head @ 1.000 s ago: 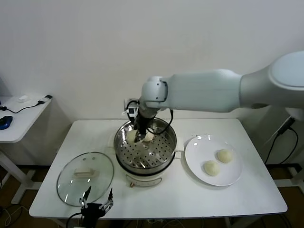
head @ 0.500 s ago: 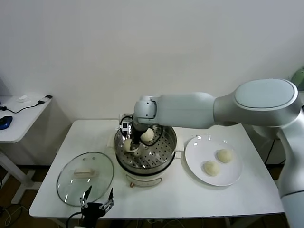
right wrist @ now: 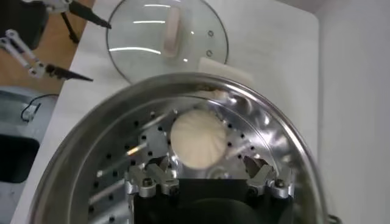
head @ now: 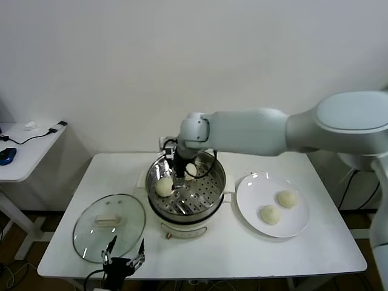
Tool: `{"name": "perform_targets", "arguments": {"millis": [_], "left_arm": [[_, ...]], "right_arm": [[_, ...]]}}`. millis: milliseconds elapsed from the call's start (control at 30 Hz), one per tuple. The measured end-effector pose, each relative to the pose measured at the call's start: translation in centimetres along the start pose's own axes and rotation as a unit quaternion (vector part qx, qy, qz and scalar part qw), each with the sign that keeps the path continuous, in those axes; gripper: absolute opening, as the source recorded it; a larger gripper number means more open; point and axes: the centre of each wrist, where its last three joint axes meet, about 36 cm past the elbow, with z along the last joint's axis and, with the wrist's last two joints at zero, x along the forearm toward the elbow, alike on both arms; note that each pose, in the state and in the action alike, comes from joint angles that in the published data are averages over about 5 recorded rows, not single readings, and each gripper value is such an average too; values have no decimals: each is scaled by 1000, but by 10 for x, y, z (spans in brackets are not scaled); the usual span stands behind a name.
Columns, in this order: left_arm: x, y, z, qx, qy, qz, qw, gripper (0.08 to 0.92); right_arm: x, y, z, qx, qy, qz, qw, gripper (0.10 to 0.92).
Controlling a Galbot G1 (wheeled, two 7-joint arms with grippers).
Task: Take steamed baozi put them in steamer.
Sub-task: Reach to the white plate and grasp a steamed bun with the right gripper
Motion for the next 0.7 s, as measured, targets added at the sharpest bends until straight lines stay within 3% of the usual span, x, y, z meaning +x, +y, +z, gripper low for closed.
{"name": "perform_targets", "arguments": {"millis": [200, 333, 500, 700], "left_arm": [[-1, 2, -4, 0, -3, -3, 1000, 823], [-3, 4, -5, 1, -4, -7, 1000, 823], [-5, 6, -6, 2, -4, -12, 1000, 823], [-5, 8, -7, 6, -3, -18, 1000, 823]], "right_arm": [[76, 3, 71, -6, 28, 3, 1000, 823], [100, 26, 130, -25, 56, -6, 998, 823], [95, 60, 202, -58, 74, -21, 995, 823], [57, 93, 259, -88, 85, -44, 992, 823]]}}
